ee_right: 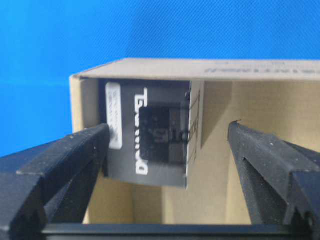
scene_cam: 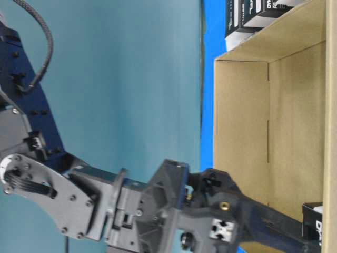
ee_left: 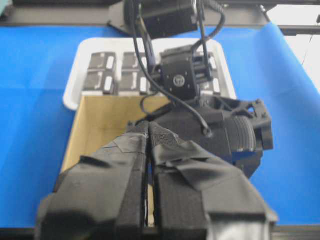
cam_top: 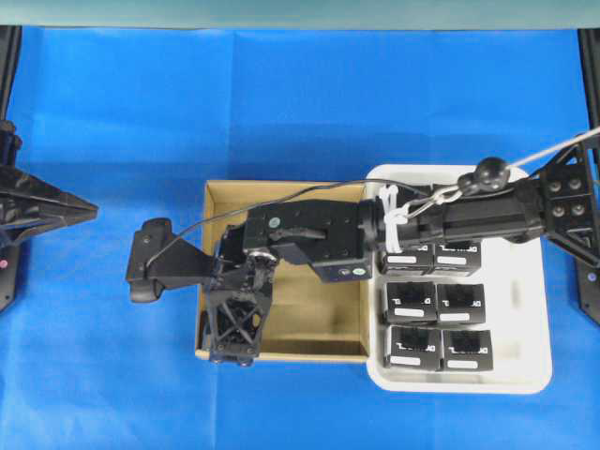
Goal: Pick the box from inside the cardboard box.
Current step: 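Lower the open right gripper toward the black box in the corner, then close the right gripper around the black box's sides, then lift the black box up out of the cardboard box with the right gripper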
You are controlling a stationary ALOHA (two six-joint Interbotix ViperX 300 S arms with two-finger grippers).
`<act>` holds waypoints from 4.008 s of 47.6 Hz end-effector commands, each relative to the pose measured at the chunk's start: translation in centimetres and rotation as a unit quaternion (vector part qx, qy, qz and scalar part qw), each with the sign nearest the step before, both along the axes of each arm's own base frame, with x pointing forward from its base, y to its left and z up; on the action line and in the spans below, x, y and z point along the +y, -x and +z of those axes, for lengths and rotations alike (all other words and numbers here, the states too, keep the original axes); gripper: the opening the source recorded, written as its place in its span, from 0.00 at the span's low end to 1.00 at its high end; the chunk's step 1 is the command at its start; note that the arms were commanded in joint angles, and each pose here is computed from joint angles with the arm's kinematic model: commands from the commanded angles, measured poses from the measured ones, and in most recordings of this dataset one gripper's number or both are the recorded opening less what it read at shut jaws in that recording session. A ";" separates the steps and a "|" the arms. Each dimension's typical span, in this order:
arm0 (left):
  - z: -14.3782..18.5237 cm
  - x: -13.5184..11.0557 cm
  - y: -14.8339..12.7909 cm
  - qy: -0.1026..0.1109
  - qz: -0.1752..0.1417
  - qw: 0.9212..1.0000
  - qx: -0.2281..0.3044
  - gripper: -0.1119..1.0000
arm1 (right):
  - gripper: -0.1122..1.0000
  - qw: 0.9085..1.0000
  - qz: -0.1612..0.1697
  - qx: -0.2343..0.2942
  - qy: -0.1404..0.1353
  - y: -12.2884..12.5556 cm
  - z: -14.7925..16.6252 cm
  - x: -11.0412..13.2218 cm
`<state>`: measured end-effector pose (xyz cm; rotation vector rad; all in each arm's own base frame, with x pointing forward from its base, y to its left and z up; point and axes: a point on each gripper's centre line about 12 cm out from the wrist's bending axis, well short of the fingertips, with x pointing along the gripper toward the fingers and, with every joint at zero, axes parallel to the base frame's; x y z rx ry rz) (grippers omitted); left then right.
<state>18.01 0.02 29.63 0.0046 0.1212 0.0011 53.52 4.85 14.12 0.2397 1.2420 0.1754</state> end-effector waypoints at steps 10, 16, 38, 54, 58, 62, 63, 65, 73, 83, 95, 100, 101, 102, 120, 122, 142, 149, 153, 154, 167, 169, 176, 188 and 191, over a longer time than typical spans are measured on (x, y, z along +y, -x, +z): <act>1.1 0.0 -0.1 0.000 -0.001 1.000 -0.013 0.12 | 0.98 1.000 0.009 0.008 0.003 0.1 -1.5 0.4; 1.1 0.0 -0.1 0.002 0.000 1.000 -0.014 0.12 | 0.99 1.000 0.004 0.007 0.003 0.1 -1.5 -0.1; 1.2 -0.2 -0.1 0.019 -0.005 1.000 -0.014 0.12 | 0.98 1.000 -0.017 0.004 0.011 0.0 -1.3 -2.9; 1.2 -0.3 -0.1 0.019 -0.006 1.000 -0.014 0.12 | 0.98 1.000 -0.021 0.012 0.019 0.7 -1.6 -4.7; 1.1 -0.3 -0.1 0.019 -0.006 1.000 -0.013 0.12 | 0.98 0.999 -0.025 0.013 0.019 1.0 -1.8 -5.1; 1.2 -0.3 -0.1 0.019 -0.006 1.000 -0.014 0.12 | 0.98 0.999 -0.029 0.013 0.020 1.1 -1.9 -5.4; 1.2 -0.3 -0.1 0.018 -0.006 1.000 -0.014 0.12 | 0.98 0.999 -0.030 0.012 0.020 1.1 -1.8 -5.5; 1.1 -0.3 -0.1 0.019 -0.006 1.000 -0.013 0.12 | 0.98 0.999 -0.031 0.011 0.020 1.1 -1.9 -5.6; 1.0 -0.3 -0.2 0.019 -0.006 1.000 -0.011 0.12 | 0.98 0.999 -0.033 0.009 0.021 1.1 -1.9 -5.7; 1.0 -0.3 -0.2 0.019 -0.006 1.000 -0.012 0.12 | 0.98 0.999 -0.031 0.006 0.015 1.0 -1.2 -5.3; 1.0 -0.3 -0.2 0.019 -0.007 1.000 -0.013 0.12 | 0.99 0.999 -0.019 -0.024 0.009 0.7 2.6 -4.5; 1.0 -0.3 -0.2 0.019 -0.007 1.000 -0.012 0.12 | 0.99 1.000 -0.004 -0.026 0.013 0.7 2.5 -3.5; 1.0 -0.3 -0.2 0.018 -0.007 1.000 -0.013 0.12 | 0.99 1.000 -0.002 -0.028 0.013 0.6 2.5 -3.4; 1.0 -0.3 -0.2 0.018 -0.007 1.000 -0.012 0.12 | 0.99 0.999 0.001 -0.029 0.014 0.6 2.5 -3.2; 0.9 -0.3 -0.2 0.019 -0.007 1.000 -0.011 0.12 | 0.99 0.994 0.074 -0.035 0.068 0.7 1.3 -2.3; 0.9 -0.3 -0.2 0.020 -0.007 1.000 -0.011 0.12 | 0.99 0.994 0.077 -0.032 0.075 0.7 1.0 -2.4; 0.9 -0.3 -0.2 0.019 -0.007 1.000 -0.011 0.12 | 0.99 0.990 0.111 -0.005 0.090 0.8 -2.2 -0.7; 0.8 -0.3 -0.3 0.020 -0.007 1.000 -0.008 0.12 | 0.99 0.991 0.106 -0.002 0.087 0.7 -3.0 0.2; 0.7 -0.3 -0.4 0.020 -0.007 1.000 -0.007 0.12 | 0.99 0.993 0.084 -0.011 0.082 0.4 -3.0 0.0; 0.7 -0.3 -0.4 0.020 -0.007 1.000 -0.007 0.12 | 0.99 0.994 0.074 -0.014 0.080 0.3 -2.9 -0.2; 0.7 -0.3 -0.4 0.020 -0.007 1.000 -0.007 0.12 | 0.99 0.997 0.026 -0.020 0.072 0.1 -3.0 -0.8; 0.7 -0.3 -0.4 0.020 -0.007 1.000 -0.007 0.12 | 0.99 0.997 0.026 -0.016 0.072 0.2 -3.2 -0.9; 0.7 -0.3 -0.4 0.020 -0.007 1.000 -0.007 0.12 | 0.99 0.997 0.027 -0.008 0.072 0.6 -3.4 -1.0; 0.7 -0.3 -0.4 0.020 -0.007 1.000 -0.006 0.12 | 0.98 0.997 0.020 -0.012 0.072 0.6 -3.6 -1.3; 0.8 -0.3 -0.4 0.019 -0.007 1.000 -0.008 0.12 | 0.98 0.997 0.017 -0.016 0.072 0.5 -3.5 -1.5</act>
